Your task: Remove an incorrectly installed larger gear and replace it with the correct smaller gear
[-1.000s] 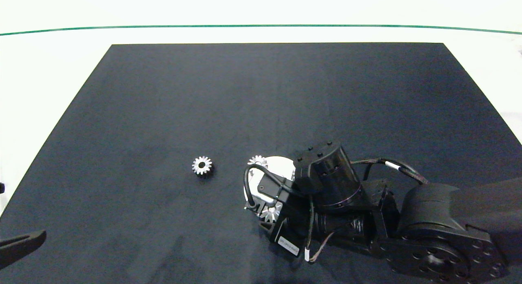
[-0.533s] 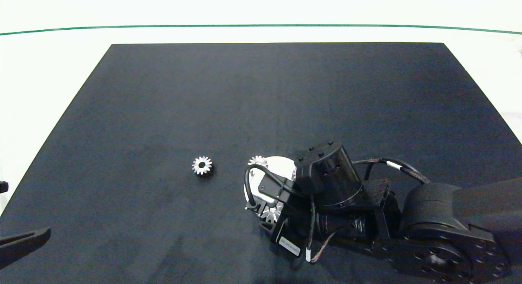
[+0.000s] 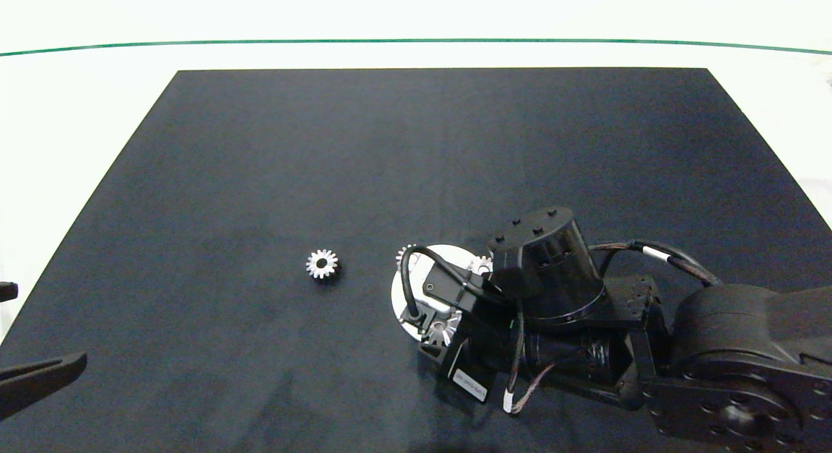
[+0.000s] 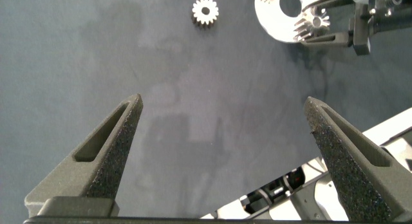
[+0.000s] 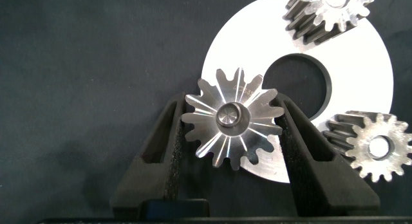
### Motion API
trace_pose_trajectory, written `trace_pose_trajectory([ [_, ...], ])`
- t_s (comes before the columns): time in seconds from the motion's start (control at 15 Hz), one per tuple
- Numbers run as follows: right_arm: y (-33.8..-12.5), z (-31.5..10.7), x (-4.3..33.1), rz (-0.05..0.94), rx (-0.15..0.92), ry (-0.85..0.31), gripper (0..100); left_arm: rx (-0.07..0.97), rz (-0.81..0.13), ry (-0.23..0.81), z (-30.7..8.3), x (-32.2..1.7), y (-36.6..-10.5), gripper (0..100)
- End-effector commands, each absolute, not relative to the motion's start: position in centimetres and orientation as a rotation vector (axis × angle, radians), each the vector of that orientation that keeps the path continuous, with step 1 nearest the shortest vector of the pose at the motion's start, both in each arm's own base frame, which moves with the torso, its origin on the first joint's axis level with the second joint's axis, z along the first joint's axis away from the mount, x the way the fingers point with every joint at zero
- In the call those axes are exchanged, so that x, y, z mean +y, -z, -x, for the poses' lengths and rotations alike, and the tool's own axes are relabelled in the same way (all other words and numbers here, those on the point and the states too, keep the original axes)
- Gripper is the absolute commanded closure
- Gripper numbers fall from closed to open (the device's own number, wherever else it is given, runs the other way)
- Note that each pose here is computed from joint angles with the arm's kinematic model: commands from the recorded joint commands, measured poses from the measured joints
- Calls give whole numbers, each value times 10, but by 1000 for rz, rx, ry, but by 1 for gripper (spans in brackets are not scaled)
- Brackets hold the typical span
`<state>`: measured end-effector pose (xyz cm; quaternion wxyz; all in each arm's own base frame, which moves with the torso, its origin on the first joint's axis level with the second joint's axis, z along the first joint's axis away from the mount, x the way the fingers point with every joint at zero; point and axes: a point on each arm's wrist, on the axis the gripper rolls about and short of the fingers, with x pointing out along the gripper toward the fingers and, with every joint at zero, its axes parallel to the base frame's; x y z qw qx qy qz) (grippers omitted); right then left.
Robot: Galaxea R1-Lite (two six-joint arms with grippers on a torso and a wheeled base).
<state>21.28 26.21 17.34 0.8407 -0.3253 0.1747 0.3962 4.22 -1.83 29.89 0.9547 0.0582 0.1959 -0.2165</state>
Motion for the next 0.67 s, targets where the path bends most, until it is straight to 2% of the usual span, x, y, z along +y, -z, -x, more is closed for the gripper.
trace_pose_trajectory([
  [0.07,-186,-209,258,669,332,-833,69,370,-86,432,-39,-17,-307,0],
  [0.33,-207,-204,241,614,293,-790,69,347,-75,428,-35,-15,-312,0],
  [0.6,-230,-210,210,568,270,-611,69,353,-75,426,-37,-16,-312,0],
  [0.67,-233,-213,196,545,284,-522,69,359,-77,426,-39,-17,-311,0],
])
